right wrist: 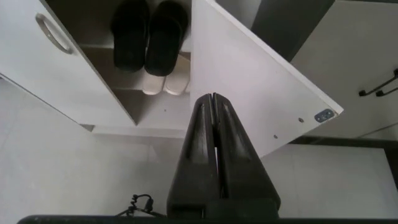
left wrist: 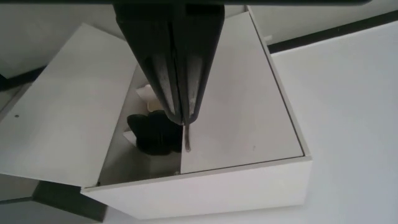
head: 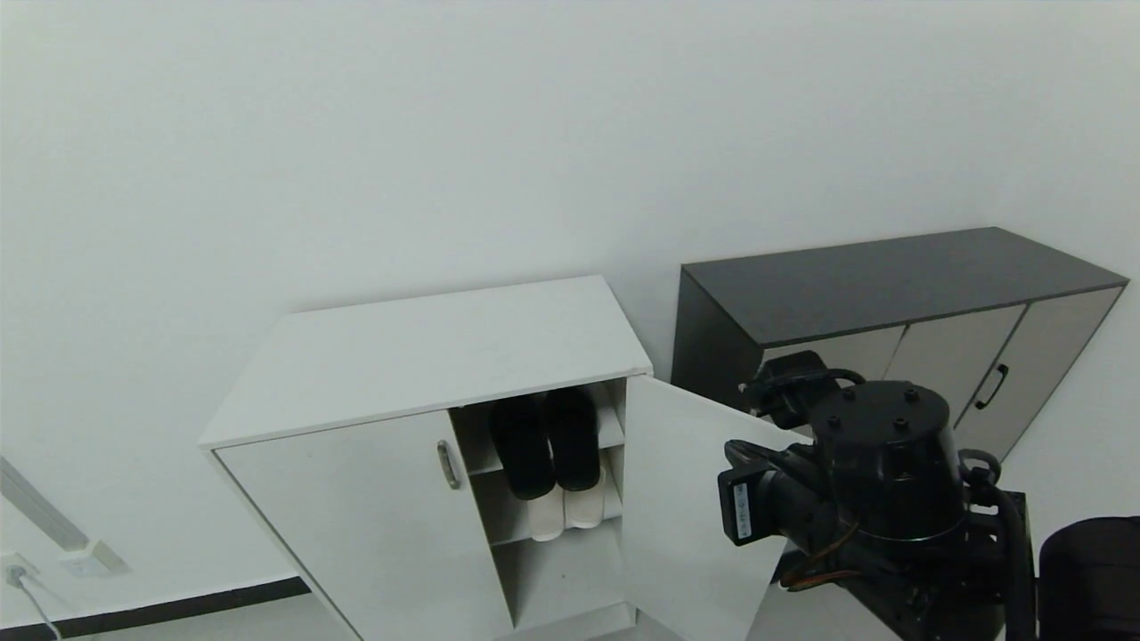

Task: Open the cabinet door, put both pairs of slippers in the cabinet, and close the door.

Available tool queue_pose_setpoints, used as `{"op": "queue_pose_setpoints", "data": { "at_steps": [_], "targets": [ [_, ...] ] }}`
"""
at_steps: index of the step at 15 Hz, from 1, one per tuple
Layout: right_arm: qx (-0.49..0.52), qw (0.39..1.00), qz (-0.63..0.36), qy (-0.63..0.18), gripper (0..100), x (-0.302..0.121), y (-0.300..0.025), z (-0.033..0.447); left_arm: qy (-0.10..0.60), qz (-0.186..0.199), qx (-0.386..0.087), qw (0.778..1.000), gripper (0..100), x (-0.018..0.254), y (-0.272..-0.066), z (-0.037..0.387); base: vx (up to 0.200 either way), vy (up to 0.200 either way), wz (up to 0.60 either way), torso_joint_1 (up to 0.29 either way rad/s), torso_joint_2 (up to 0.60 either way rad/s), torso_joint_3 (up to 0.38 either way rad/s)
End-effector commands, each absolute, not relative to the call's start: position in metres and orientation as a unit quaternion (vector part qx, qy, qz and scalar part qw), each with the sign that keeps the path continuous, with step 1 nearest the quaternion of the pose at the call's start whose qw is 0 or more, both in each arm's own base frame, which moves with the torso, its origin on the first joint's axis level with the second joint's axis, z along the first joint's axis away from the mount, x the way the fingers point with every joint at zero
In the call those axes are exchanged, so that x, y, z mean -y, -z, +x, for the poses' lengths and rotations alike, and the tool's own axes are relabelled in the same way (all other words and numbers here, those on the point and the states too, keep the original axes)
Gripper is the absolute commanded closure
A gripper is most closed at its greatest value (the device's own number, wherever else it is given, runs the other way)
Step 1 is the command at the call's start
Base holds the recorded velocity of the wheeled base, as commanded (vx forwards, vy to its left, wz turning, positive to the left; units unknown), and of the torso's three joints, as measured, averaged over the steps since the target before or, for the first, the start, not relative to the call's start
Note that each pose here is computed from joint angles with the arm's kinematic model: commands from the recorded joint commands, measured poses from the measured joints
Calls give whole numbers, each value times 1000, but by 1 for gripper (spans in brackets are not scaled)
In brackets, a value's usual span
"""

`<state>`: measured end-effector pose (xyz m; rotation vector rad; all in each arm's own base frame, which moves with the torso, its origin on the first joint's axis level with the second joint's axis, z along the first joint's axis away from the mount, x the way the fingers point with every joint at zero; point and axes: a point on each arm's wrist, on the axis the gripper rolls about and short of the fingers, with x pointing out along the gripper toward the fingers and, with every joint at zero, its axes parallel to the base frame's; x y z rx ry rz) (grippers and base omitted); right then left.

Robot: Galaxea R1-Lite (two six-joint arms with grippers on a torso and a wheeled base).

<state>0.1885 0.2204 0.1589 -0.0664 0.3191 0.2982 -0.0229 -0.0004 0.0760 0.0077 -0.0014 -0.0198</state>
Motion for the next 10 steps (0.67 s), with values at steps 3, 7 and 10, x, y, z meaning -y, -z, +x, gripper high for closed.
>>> {"op": "queue_pose_setpoints", "data": {
  "at_steps": [3,7,10],
  "targets": [
    [-160,976,-35,-146,100,-221,-157,190,10,4,0,1000,100,0,-76,-23,-67,0,0,2,1,1],
    [-161,975,-47,-144,100,-220,-155,191,10,4,1,1000,100,0,-76,-23,-200,0,0,1,4,0],
    [-145,981,-44,-121,100,-211,-160,204,10,3,0,1000,100,0,-76,-23,-67,0,0,-4,2,2]
  ]
}}
